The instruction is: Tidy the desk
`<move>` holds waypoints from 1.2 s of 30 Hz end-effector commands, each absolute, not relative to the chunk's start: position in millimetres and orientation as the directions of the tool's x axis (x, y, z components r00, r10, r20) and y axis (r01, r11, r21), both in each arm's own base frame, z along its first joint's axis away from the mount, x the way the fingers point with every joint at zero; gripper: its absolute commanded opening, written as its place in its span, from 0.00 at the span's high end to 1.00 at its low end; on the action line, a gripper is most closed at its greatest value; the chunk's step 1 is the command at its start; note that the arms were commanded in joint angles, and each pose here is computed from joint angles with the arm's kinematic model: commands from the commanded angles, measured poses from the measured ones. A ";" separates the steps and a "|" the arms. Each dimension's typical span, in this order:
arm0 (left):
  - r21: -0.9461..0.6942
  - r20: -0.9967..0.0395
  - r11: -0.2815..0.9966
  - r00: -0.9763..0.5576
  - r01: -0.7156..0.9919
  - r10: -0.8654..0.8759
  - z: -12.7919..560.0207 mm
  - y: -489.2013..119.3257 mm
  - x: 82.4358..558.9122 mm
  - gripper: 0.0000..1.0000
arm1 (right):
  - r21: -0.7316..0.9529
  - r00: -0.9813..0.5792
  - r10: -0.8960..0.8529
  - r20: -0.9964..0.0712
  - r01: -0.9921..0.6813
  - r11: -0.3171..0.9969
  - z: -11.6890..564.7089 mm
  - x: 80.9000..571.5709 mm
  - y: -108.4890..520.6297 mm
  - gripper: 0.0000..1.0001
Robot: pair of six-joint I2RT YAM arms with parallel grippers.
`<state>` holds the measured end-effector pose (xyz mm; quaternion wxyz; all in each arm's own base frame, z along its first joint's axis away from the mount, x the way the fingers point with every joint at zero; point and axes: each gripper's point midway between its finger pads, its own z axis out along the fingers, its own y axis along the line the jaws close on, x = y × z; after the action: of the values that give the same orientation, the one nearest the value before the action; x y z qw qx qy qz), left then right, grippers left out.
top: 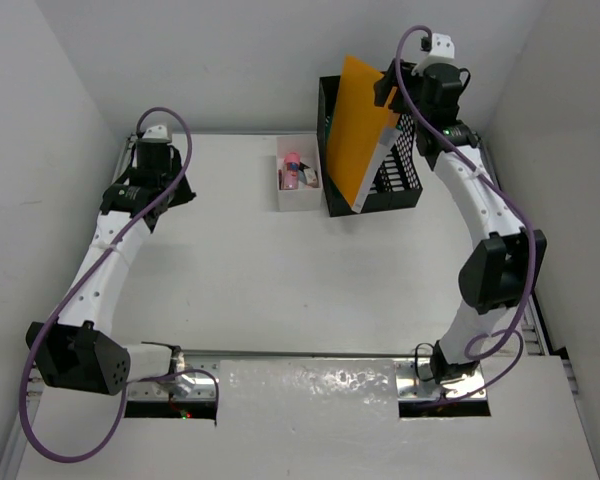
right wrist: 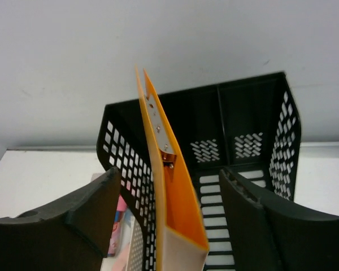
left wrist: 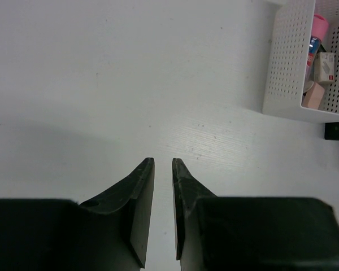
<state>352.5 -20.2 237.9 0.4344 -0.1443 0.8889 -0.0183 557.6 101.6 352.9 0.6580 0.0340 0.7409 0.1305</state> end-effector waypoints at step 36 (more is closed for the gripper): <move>-0.184 -0.768 0.942 -0.557 -0.280 -0.315 238.9 -18.5 354.2 0.83 | 0.201 0.174 0.288 -0.942 -0.398 0.895 421.2 495.1 136.3 1.00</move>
<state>353.0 -17.1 239.2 0.4390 -0.1608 0.8839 -0.0143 511.7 132.5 346.5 0.6817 -0.0230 0.6990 0.2151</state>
